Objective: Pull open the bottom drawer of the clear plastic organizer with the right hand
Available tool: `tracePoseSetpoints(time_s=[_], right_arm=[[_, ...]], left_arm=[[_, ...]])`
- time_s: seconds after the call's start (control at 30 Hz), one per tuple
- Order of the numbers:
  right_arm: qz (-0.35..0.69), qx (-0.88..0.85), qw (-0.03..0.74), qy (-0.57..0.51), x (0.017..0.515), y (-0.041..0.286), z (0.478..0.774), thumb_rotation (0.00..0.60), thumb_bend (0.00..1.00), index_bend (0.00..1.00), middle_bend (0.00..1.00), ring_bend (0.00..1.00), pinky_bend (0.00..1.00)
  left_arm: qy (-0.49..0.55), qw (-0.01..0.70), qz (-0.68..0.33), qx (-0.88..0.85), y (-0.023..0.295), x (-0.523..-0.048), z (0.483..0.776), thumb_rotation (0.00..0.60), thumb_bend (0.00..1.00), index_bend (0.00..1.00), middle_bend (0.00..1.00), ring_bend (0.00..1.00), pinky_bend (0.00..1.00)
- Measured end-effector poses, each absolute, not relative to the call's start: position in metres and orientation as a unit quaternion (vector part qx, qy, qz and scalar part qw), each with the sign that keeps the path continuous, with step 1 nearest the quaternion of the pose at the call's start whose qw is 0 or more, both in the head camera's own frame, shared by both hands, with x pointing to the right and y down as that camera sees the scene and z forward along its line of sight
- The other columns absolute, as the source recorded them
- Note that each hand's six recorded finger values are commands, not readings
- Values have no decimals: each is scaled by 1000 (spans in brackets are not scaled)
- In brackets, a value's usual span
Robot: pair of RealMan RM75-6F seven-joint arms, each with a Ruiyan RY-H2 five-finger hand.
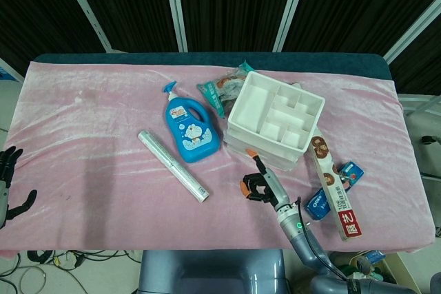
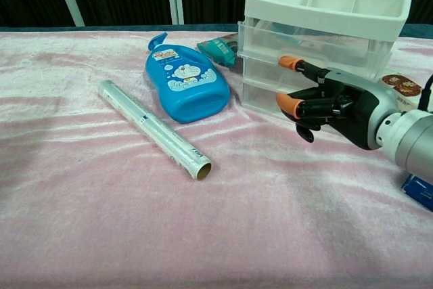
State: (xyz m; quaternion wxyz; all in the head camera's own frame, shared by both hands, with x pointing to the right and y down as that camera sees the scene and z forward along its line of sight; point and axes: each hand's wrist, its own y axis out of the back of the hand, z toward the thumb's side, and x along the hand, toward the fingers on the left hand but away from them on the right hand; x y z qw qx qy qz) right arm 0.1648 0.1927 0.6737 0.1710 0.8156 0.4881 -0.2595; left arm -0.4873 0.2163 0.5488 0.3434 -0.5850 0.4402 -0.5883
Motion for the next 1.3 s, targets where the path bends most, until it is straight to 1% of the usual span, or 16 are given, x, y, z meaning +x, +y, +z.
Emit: tracePoseSetpoints(time_s=[1.3], right_arm=[[-245,840,186,447,149,223,662,600,446,46,773,877,767]], left_arm=[[439,344,-589,-584,216,-488,549,600,324,61,42,30,108]])
